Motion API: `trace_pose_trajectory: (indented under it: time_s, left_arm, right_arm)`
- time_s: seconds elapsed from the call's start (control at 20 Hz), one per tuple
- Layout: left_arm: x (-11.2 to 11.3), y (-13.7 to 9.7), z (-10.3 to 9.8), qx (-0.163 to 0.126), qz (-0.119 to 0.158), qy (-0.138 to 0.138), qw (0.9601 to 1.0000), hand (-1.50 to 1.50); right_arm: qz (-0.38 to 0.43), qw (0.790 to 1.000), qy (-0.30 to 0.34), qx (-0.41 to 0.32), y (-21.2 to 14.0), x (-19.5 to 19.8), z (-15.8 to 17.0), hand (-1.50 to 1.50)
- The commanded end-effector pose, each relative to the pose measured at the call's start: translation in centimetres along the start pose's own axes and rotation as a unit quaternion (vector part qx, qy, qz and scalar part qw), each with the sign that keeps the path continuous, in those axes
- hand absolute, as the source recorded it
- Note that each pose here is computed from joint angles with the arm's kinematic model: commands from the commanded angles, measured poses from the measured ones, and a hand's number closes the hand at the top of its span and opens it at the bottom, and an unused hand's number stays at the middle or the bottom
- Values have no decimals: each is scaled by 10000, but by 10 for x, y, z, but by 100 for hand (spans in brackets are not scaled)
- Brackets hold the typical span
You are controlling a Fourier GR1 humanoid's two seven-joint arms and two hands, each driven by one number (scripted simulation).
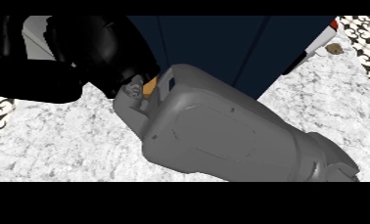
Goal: Pick up the wine, place it into the cabinet and close the cabinet
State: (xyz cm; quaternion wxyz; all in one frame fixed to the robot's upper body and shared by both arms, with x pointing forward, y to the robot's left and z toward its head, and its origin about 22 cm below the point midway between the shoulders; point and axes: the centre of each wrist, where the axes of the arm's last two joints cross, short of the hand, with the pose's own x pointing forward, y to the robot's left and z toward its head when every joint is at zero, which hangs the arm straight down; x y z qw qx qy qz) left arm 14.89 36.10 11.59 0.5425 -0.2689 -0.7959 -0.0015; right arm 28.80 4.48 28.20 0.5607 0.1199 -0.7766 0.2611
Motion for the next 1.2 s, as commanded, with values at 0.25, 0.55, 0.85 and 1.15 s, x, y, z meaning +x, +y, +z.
trace_pose_trajectory:
  time_s: [0.25, 0.55, 0.85, 1.15]
  left_arm:
    - [18, 10, -2, 71, -82, -101, 9999, 150]
    - [22, 10, -12, 78, -61, -134, 9999, 150]
    - [20, 7, -7, 116, -102, -126, 9998, 150]
    - [22, 6, -13, 75, -194, -157, 9997, 150]
  right_arm:
    - [201, 9961, 409, -762, -44, -77, -48, 150]
    - [453, 9937, 528, -875, -71, -101, -45, 150]
    - [822, 9883, 589, -1142, -105, -131, -32, 150]
    - [807, 9895, 468, -1099, -110, -130, -32, 150]
